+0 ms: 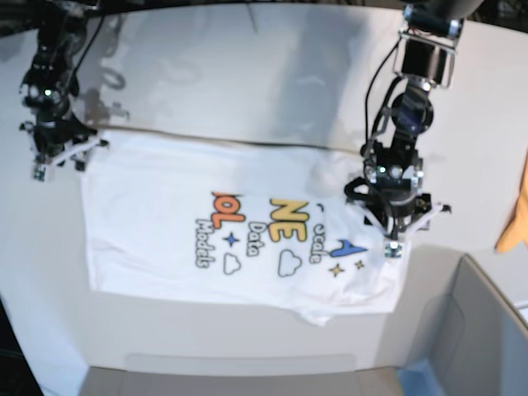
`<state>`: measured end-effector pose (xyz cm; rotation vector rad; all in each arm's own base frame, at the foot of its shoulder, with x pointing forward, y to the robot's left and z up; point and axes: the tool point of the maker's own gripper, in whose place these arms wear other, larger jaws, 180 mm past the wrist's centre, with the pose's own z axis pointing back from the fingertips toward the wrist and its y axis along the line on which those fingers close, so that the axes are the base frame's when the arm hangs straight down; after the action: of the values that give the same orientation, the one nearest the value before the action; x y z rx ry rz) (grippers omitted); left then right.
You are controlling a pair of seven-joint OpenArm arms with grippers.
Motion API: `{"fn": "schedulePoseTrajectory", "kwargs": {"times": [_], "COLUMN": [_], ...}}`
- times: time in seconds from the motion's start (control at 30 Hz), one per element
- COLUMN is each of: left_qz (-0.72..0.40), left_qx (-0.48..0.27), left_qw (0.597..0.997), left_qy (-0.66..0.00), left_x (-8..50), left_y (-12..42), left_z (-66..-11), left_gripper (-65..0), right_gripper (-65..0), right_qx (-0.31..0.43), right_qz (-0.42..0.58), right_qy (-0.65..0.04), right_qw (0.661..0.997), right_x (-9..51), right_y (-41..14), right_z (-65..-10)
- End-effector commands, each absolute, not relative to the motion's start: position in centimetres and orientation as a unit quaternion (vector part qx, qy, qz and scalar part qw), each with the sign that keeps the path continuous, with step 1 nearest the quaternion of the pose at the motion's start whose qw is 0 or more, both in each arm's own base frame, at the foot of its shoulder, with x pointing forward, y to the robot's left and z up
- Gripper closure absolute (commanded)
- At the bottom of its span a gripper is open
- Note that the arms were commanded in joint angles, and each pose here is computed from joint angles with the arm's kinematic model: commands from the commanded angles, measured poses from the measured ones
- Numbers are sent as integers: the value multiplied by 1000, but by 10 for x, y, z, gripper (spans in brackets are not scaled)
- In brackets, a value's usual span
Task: Layout the t-shirt on the table in an organized manner, then fold the t-shirt properly
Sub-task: 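Release the shirt and raise the left gripper, then grasp the shirt collar edge with both grippers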
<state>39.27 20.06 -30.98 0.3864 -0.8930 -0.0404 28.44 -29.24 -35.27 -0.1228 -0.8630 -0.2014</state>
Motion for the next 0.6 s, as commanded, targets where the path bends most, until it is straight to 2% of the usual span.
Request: {"fn": "schedulePoseTrajectory", "kwargs": {"times": [0.0, 0.13, 0.2, 0.27, 0.57], "left_qz": [-3, 44, 43, 35, 30], "left_qx": [197, 189, 188, 188, 160], "left_qw": [857, 835, 856, 872, 893], "left_qy": [-476, -515, -479, -451, -420], "left_x": [396, 364, 345, 331, 309], "left_y": [213, 230, 230, 228, 204], "left_z": [-276, -244, -268, -292, -324], "left_gripper": [-287, -322, -384, -418, -411], "right_gripper": [-280, -280, -280, -280, -280], "right_qx": [-74, -78, -78, -78, -73], "right_qz": [-93, -95, -95, -95, -93], "right_qy": [-439, -438, -438, -434, -435], "right_qw": [891, 890, 891, 893, 892], "right_x": [290, 288, 288, 286, 288], "right_y": [-304, -308, -308, -308, -304], "right_z": [-337, -336, -337, -340, -340]}}
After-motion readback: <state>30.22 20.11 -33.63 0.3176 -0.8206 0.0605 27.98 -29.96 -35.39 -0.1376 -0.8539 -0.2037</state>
